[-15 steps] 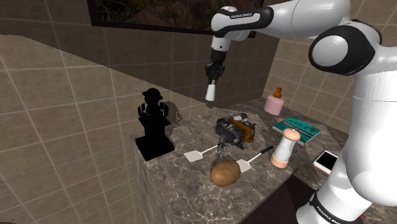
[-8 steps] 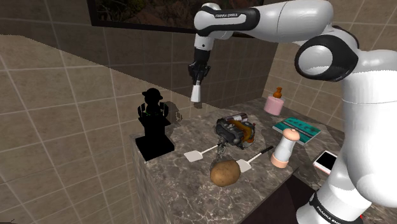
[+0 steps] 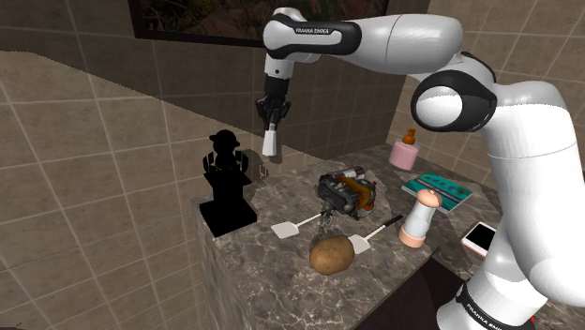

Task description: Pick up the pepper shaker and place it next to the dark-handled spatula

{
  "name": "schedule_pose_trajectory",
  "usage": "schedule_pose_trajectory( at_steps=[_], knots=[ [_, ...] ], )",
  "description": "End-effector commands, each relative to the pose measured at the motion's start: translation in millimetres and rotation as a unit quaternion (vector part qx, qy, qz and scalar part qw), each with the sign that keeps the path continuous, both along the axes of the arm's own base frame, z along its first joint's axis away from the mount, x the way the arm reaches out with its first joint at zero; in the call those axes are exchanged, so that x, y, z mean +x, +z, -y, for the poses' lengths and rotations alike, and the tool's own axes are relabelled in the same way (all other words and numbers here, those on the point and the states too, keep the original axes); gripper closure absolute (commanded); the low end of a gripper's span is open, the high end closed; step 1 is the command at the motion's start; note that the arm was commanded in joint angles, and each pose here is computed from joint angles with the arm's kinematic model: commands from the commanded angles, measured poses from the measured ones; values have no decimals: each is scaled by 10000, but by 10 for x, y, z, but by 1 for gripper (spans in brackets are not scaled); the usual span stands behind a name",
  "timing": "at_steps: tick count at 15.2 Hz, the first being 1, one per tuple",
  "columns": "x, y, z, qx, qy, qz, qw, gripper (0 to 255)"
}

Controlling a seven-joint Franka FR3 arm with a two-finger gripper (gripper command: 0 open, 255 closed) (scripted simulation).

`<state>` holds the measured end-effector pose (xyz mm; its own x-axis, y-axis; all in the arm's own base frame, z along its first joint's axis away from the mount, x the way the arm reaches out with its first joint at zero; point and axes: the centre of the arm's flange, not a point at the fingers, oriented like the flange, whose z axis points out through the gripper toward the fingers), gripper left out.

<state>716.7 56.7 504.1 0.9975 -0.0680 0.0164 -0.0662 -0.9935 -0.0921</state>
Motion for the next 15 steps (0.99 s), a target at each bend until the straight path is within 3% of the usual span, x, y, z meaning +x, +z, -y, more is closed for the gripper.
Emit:
schedule_pose_trajectory(
  at_steps=[1,15],
  knots=[
    [13,-95,10,0,-2,5,10000,255],
    [13,-835,10,0,-2,5,10000,255]
  ],
)
